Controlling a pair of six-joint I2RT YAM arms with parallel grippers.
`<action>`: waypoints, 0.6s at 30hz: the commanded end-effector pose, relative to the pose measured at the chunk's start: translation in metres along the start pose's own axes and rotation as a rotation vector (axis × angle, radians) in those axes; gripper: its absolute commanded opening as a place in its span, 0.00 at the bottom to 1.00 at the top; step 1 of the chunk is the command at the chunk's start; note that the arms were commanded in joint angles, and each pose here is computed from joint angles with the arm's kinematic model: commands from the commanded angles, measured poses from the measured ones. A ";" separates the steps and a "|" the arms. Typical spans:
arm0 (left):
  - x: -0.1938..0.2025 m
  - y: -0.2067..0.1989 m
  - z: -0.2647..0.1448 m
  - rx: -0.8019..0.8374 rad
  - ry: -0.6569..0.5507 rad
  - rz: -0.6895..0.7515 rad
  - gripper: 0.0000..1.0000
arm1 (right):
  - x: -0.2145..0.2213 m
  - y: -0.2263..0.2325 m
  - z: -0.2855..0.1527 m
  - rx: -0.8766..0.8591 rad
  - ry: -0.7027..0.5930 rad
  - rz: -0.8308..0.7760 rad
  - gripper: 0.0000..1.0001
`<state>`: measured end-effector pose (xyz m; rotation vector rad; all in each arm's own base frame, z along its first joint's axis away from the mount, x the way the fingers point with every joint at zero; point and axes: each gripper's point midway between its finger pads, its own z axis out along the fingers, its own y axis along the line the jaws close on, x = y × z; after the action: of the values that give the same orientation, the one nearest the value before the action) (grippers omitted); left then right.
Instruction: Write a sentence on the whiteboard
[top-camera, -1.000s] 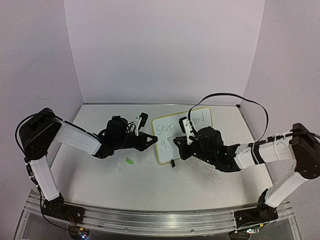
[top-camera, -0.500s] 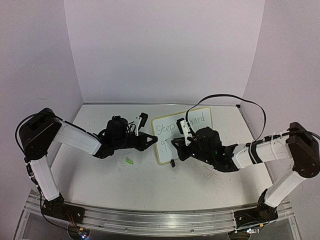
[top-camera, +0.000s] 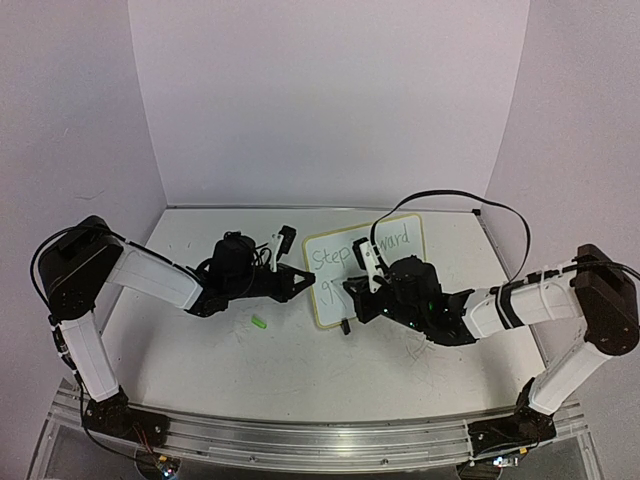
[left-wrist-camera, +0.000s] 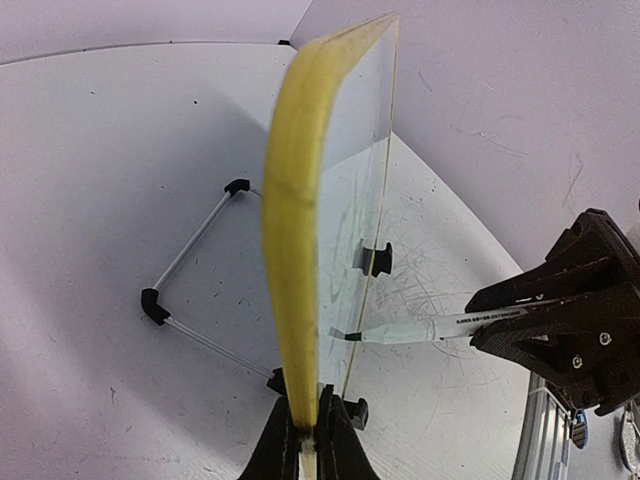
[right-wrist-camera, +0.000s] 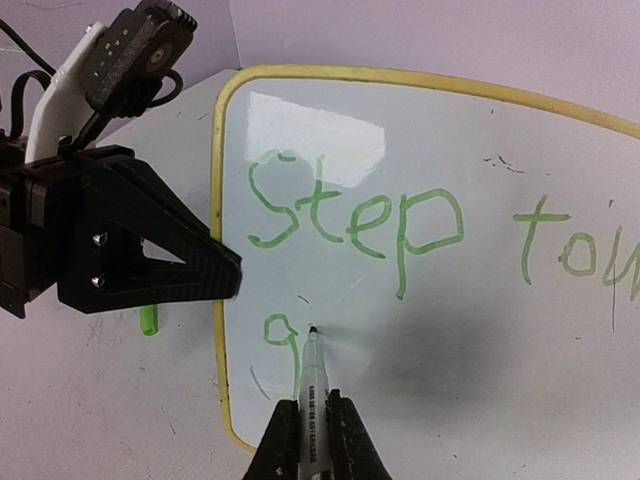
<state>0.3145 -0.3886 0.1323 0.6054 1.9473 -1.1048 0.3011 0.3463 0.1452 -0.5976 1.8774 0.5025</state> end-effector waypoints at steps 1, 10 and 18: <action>-0.014 -0.001 -0.003 -0.025 -0.031 0.042 0.00 | -0.003 -0.004 0.002 0.036 0.000 0.020 0.00; -0.014 -0.001 -0.005 -0.027 -0.033 0.042 0.00 | 0.013 0.002 -0.003 0.020 0.041 0.028 0.00; -0.013 -0.001 -0.005 -0.026 -0.030 0.038 0.00 | 0.006 -0.001 -0.001 0.052 0.018 0.029 0.00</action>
<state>0.3145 -0.3886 0.1328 0.6059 1.9465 -1.1049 0.2926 0.3451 0.1328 -0.5872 1.9300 0.4955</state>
